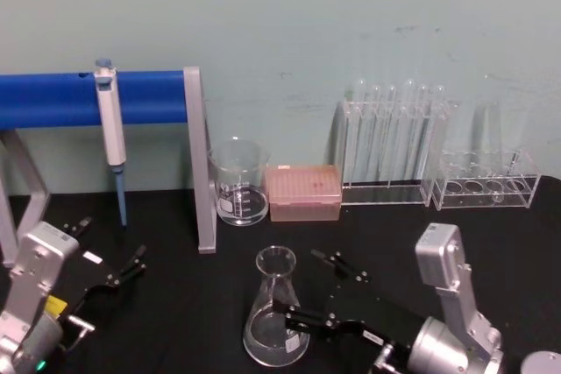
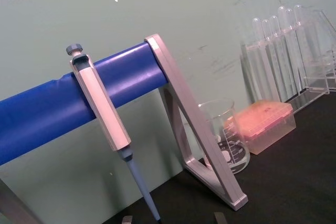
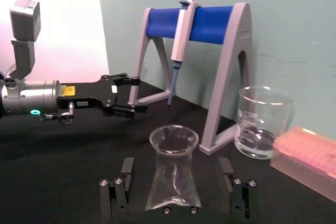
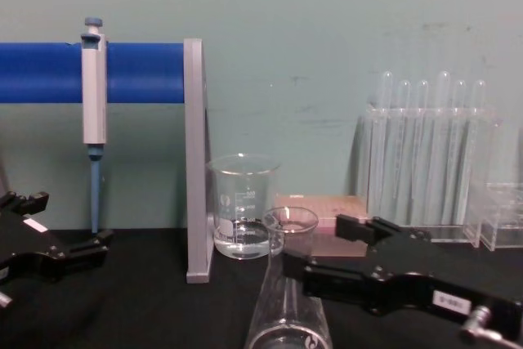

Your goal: Grasp the erlenmeyer flask with one hand, shake it three times, then place it back.

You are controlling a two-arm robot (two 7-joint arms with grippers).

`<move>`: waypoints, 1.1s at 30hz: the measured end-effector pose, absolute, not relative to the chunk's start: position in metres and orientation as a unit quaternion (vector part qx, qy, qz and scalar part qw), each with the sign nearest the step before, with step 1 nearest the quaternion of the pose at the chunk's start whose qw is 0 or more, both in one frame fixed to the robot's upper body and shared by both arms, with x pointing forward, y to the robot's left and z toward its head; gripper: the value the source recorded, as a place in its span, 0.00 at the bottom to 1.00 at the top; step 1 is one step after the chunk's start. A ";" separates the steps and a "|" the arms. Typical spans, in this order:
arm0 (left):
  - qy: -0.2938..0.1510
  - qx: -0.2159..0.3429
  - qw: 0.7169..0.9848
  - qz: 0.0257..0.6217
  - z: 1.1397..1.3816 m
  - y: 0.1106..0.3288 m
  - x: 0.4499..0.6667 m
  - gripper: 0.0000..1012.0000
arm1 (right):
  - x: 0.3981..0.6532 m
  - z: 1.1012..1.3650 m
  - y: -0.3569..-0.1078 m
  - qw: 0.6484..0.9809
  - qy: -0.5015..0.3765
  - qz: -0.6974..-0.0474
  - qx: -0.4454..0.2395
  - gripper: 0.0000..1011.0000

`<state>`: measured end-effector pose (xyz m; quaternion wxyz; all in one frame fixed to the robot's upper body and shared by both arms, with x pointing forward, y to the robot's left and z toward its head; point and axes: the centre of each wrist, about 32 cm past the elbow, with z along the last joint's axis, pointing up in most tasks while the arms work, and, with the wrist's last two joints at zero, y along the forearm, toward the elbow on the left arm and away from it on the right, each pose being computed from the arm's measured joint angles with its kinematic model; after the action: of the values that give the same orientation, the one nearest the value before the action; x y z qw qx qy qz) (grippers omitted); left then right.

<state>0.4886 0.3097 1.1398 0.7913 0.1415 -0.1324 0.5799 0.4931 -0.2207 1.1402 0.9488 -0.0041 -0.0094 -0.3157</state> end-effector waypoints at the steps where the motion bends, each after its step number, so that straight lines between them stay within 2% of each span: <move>1: -0.132 0.142 0.791 0.580 1.140 0.310 0.489 0.99 | 0.490 1.142 -0.223 0.947 -0.009 -0.320 -0.006 0.99; 10: -0.132 0.141 0.791 0.580 1.140 0.310 0.489 0.99 | 0.477 1.147 -0.240 0.937 -0.007 -0.349 -0.014 0.99; 19: -0.132 0.141 0.791 0.580 1.140 0.310 0.489 0.99 | 0.466 1.153 -0.254 0.909 -0.023 -0.415 -0.019 0.99; 33: -0.132 0.142 0.791 0.580 1.140 0.310 0.489 0.99 | 0.460 1.151 -0.254 0.861 -0.041 -0.506 -0.019 0.99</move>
<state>0.4886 0.3097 1.1398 0.7913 0.1415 -0.1324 0.5799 0.4605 -0.2536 1.1515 0.8615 -0.0193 -0.0406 -0.5058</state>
